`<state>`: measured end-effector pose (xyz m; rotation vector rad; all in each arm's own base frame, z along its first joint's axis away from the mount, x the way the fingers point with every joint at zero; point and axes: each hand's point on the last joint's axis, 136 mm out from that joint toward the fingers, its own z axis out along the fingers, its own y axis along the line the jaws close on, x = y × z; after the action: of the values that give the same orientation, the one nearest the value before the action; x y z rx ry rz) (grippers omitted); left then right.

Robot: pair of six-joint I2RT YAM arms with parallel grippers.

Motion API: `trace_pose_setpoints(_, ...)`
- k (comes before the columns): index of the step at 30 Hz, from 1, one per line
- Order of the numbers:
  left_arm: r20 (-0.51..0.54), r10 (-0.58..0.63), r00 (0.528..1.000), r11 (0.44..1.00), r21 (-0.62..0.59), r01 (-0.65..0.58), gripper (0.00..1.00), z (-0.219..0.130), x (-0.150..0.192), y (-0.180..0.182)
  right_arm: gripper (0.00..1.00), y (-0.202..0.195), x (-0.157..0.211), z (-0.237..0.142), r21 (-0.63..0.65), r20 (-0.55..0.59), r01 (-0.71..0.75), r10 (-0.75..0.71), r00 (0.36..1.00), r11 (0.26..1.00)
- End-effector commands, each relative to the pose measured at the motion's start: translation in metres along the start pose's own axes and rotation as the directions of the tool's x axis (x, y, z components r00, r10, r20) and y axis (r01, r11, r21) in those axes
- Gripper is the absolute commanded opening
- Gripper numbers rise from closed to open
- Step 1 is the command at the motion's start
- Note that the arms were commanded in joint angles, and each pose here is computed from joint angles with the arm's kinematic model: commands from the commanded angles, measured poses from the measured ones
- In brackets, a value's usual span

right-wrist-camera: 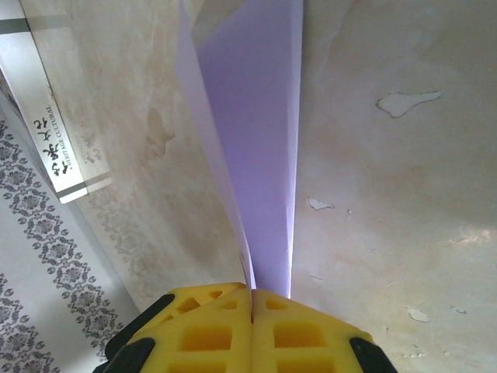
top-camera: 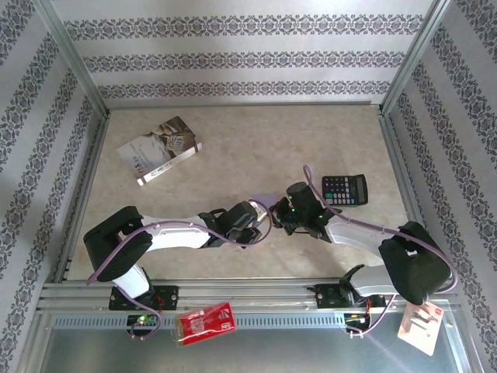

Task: Fold a paper plane with a square sheet of paper (pick it up from the middle)
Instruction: Fold the wing for the fifth time at the center of the table.

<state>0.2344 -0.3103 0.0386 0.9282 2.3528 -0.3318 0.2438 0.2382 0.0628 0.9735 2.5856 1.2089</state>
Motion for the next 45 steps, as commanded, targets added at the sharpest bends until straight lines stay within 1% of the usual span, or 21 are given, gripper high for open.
trace_pose_setpoints(1,0.008,0.046,0.999,0.999,-0.023,-0.046,0.48,0.000,-0.006,-0.001,0.00,-0.005,0.000,0.000,0.003,0.012,-0.007,0.007,1.000,1.000)
trace_pose_setpoints(8,-0.002,0.051,0.999,0.999,-0.015,-0.051,0.35,0.001,-0.006,-0.003,0.00,-0.007,0.002,0.003,0.014,0.003,-0.004,0.004,1.000,1.000)
trace_pose_setpoints(17,-0.013,0.040,0.999,0.999,0.017,-0.040,0.23,0.002,-0.006,-0.009,0.00,-0.008,0.002,0.005,0.017,-0.002,0.001,0.000,1.000,1.000)
trace_pose_setpoints(19,-0.018,0.043,0.999,0.999,0.024,-0.043,0.23,0.001,-0.005,-0.010,0.00,-0.009,0.002,0.005,0.019,-0.002,0.000,0.000,1.000,1.000)
trace_pose_setpoints(25,-0.008,0.042,0.999,0.998,0.043,-0.041,0.29,-0.001,-0.004,-0.013,0.00,-0.008,0.001,0.005,0.016,-0.002,0.001,-0.001,1.000,1.000)
trace_pose_setpoints(28,-0.013,0.043,0.999,0.998,0.039,-0.043,0.26,0.001,-0.003,-0.012,0.00,-0.006,0.002,0.005,0.013,-0.003,0.004,-0.004,1.000,1.000)
trace_pose_setpoints(32,-0.021,0.038,0.999,0.999,0.032,-0.037,0.20,0.004,-0.001,-0.011,0.00,-0.006,0.001,0.004,0.011,-0.001,0.005,-0.005,1.000,1.000)
trace_pose_setpoints(36,-0.022,0.029,0.999,0.999,0.045,-0.028,0.13,0.004,0.000,-0.013,0.05,-0.005,0.000,0.002,0.006,0.001,0.014,-0.014,1.000,1.000)
trace_pose_setpoints(39,-0.032,0.013,0.999,0.998,0.055,-0.011,0.09,0.004,0.004,-0.014,0.12,-0.004,-0.005,-0.002,0.001,0.013,0.020,-0.020,1.000,1.000)
trace_pose_setpoints(43,-0.035,-0.051,0.998,0.996,0.077,0.054,0.03,0.003,0.004,-0.018,0.20,-0.007,-0.016,-0.013,0.000,0.033,0.031,-0.031,0.999,1.000)
trace_pose_setpoints(45,-0.031,-0.094,0.995,0.989,0.114,0.097,0.02,0.000,0.001,-0.025,0.23,-0.006,-0.023,-0.023,-0.002,0.049,0.051,-0.051,0.998,0.999)
